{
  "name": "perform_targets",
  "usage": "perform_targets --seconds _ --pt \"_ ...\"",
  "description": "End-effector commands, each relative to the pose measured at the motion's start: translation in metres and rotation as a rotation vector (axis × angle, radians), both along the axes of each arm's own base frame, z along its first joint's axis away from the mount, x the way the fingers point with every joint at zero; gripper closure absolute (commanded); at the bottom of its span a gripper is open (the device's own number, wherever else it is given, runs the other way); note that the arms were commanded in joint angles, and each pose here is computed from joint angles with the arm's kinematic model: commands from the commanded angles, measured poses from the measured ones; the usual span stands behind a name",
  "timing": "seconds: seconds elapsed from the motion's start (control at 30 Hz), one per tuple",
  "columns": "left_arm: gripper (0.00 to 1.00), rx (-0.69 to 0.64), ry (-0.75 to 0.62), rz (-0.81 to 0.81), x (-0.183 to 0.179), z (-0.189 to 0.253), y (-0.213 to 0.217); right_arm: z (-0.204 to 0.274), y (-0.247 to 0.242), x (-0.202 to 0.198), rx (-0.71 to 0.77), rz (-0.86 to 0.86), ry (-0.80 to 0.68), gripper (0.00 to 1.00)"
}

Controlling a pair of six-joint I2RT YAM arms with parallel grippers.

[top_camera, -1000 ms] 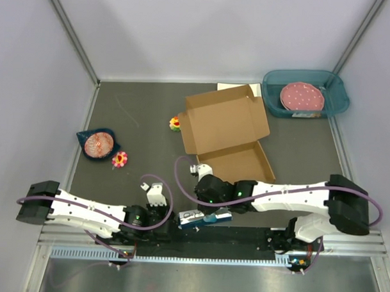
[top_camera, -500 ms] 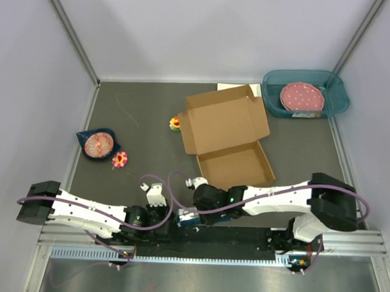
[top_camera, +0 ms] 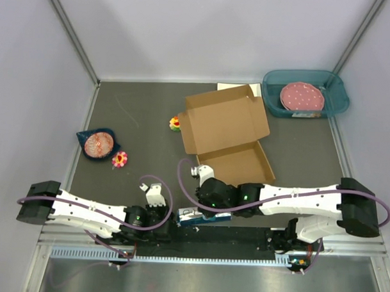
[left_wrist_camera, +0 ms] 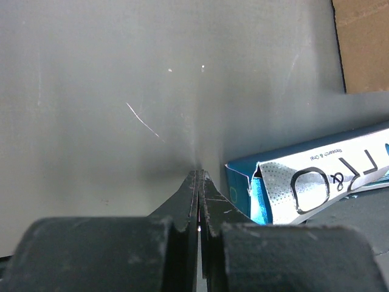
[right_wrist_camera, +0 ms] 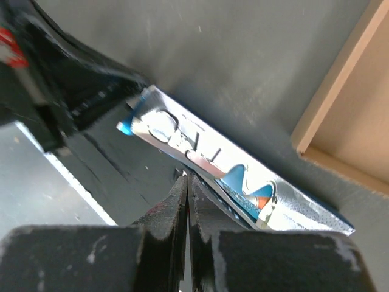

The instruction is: Fold the paper box

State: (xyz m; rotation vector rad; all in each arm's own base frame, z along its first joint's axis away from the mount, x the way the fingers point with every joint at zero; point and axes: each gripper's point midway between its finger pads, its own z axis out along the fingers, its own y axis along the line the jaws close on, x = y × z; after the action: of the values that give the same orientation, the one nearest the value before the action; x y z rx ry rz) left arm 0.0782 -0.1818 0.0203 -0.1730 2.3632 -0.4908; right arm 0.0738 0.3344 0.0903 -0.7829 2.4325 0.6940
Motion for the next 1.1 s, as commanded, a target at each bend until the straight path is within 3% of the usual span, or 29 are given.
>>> perform_targets --seconds 0.0,0.2,0.43,0.9,1.0,1.07 --pt "1.00 -0.005 -0.012 0.008 0.002 -0.001 0.001 0.044 0.024 0.020 0.088 -0.021 -0.128 1.00" --pt "1.00 0.001 -0.013 0.002 0.002 0.001 0.001 0.004 0.033 0.010 -0.010 0.026 -0.059 1.00" --pt "1.00 -0.011 -0.014 0.007 0.003 -0.001 0.005 -0.075 0.002 -0.018 -0.173 0.051 0.104 1.00" --pt "1.00 -0.098 -0.073 -0.060 0.006 0.020 -0.015 -0.083 0.000 -0.018 -0.177 0.031 0.111 1.00" --pt "1.00 -0.078 -0.041 -0.036 0.003 0.015 -0.008 -0.084 -0.001 -0.018 -0.178 0.027 0.114 1.00" --pt "1.00 0.017 -0.022 0.000 0.004 0.005 0.015 -0.084 -0.001 -0.018 -0.178 0.026 0.113 1.00"
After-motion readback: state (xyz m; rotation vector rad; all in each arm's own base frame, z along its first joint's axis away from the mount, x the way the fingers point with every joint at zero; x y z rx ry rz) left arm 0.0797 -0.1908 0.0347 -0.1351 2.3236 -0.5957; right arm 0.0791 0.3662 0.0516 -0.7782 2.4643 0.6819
